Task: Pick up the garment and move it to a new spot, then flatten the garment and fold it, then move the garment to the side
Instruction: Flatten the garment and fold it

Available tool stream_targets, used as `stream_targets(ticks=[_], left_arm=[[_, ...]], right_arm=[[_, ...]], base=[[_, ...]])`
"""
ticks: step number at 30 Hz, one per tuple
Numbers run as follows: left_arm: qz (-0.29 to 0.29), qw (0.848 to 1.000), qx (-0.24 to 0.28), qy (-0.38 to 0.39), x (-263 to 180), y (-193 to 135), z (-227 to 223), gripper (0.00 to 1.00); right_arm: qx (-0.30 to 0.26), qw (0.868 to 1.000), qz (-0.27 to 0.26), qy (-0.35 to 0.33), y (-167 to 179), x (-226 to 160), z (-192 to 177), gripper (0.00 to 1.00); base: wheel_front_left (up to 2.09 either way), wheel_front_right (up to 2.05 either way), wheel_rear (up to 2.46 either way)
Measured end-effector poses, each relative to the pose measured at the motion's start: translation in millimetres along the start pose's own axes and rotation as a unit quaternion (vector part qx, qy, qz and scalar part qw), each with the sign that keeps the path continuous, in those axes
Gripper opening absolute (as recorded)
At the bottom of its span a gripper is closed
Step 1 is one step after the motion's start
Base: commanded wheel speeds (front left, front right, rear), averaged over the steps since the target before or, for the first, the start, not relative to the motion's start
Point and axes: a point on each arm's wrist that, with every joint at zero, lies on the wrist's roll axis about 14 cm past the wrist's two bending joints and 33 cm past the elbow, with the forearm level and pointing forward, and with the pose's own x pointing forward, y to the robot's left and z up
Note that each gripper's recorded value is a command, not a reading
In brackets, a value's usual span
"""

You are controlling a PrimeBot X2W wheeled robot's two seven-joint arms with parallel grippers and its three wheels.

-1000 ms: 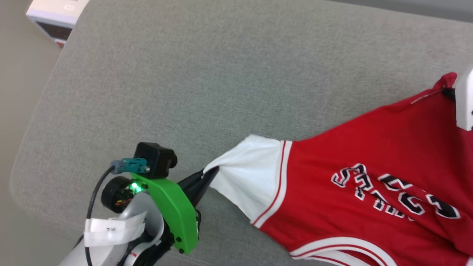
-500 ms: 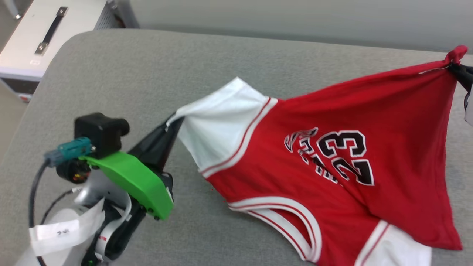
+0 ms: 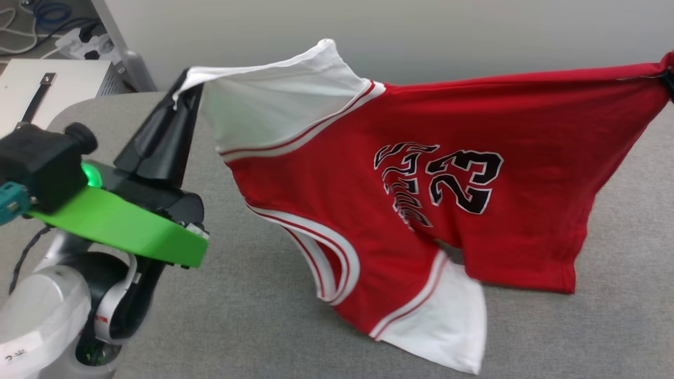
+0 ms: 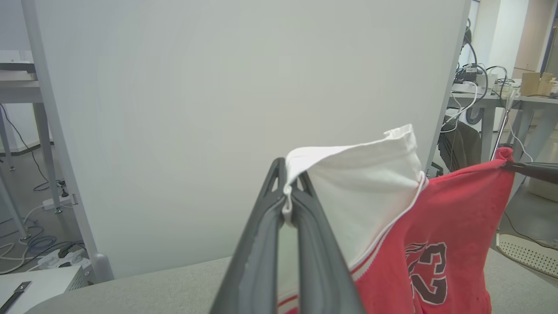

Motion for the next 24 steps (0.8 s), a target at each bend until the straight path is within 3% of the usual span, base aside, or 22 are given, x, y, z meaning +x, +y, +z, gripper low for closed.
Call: stream_targets(ticks=[14,24], left_arm=[[-0.042,0.986,0.070,-0.143,10,-15,92,0.00],[-0.044,0.980,0.109,-0.158,31,-10,120,0.00]], right_arm=[[-0.006,0.992,-0.034,-0.123,-9,-49,56,0.00],[-0.016,0.979,-0.051,-0.195,-19,-49,88,0.00]], base=[[0.00,0.00,0.00],[0.00,0.00,0.00]])
